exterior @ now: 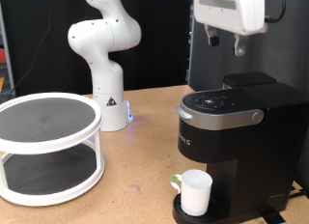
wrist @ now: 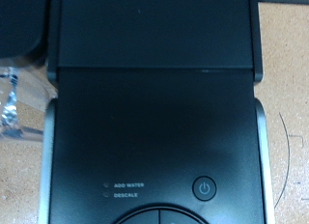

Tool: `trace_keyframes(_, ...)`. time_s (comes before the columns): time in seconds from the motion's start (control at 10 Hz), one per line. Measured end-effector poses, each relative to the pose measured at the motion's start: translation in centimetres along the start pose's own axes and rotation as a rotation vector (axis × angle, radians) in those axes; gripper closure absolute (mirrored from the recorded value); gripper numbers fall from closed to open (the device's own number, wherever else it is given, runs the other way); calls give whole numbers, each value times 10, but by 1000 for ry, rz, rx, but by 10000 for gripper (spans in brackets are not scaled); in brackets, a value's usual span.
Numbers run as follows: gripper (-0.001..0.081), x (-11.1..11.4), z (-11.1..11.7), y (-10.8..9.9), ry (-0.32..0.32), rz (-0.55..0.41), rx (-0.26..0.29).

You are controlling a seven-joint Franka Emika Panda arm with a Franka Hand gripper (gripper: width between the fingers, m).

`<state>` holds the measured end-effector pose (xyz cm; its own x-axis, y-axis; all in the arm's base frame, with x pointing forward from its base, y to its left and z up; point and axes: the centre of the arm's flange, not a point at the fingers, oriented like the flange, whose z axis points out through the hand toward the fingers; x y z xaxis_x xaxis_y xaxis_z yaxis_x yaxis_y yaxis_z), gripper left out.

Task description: Make a cup of coffee with the keurig machine

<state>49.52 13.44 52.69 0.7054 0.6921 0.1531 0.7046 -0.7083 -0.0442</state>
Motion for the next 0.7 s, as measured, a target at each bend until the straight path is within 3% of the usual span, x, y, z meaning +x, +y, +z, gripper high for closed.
trace_keyframes(0.4,-2,7,33,11,-29,5,-9)
trace_keyframes(0.7,-2,5,54,16,-7,-7,-31)
